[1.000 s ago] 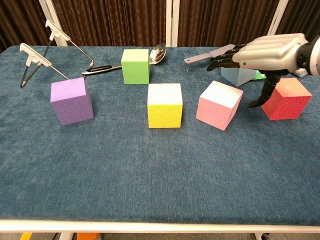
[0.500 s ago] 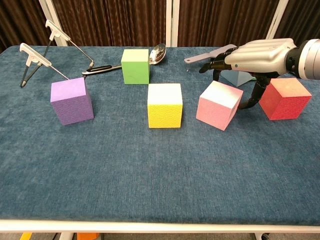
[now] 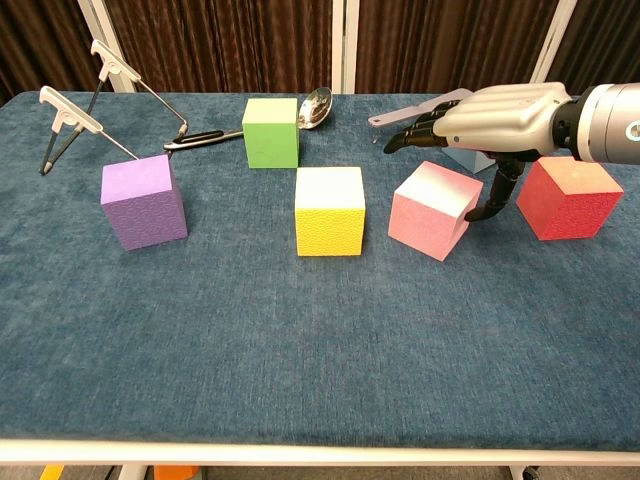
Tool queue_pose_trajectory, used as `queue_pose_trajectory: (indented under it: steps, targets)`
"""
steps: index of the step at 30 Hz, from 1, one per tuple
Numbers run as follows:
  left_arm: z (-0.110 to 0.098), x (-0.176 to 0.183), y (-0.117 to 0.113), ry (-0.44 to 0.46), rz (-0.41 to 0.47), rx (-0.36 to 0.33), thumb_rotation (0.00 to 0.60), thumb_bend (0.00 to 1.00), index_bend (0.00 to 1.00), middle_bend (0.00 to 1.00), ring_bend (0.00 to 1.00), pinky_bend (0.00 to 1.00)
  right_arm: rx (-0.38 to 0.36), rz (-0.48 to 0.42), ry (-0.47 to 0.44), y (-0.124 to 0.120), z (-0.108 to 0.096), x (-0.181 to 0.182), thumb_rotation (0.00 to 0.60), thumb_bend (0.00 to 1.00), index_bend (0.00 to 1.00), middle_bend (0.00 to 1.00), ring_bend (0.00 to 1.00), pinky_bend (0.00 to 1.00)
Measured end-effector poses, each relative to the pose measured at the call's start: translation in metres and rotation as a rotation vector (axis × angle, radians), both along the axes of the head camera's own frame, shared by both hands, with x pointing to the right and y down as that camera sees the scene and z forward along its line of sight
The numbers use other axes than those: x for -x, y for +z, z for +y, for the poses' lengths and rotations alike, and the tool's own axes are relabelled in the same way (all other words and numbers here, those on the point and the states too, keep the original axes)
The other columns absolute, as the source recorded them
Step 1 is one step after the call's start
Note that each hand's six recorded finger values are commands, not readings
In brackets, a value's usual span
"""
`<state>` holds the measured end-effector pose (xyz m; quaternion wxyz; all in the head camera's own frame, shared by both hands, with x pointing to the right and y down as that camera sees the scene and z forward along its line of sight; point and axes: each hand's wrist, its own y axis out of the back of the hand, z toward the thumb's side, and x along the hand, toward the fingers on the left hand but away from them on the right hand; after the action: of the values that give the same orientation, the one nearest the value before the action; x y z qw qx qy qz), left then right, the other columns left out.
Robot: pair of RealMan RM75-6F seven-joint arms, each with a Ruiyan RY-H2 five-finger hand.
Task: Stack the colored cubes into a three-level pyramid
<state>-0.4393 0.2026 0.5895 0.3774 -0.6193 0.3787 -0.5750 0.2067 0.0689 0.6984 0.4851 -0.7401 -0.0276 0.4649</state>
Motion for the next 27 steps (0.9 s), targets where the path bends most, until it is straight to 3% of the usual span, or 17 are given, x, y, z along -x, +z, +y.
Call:
queue_pose_trajectory:
  steps: [8, 16, 27]
  targets:
    - [0.0008, 0.0014, 0.0004, -0.003, 0.002, 0.0, 0.6, 0.0, 0.0, 0.05, 0.0, 0.09, -0.003, 0.009, 0.001, 0.0017, -0.0009, 0.0008, 0.6, 0.12, 0.01, 0.0, 0.0, 0.0]
    - [0.0012, 0.0034, 0.001, -0.007, 0.001, 0.002, 0.6, 0.0, 0.01, 0.05, 0.0, 0.09, -0.01, -0.001, 0.007, 0.0026, -0.0016, 0.0026, 0.6, 0.12, 0.4, 0.0, 0.0, 0.0]
    - [0.0007, 0.0046, 0.0028, -0.008, 0.002, 0.009, 0.6, 0.0, 0.01, 0.05, 0.0, 0.09, -0.019, -0.013, 0.026, -0.0005, -0.0047, -0.0003, 0.6, 0.12, 0.56, 0.0, 0.0, 0.0]
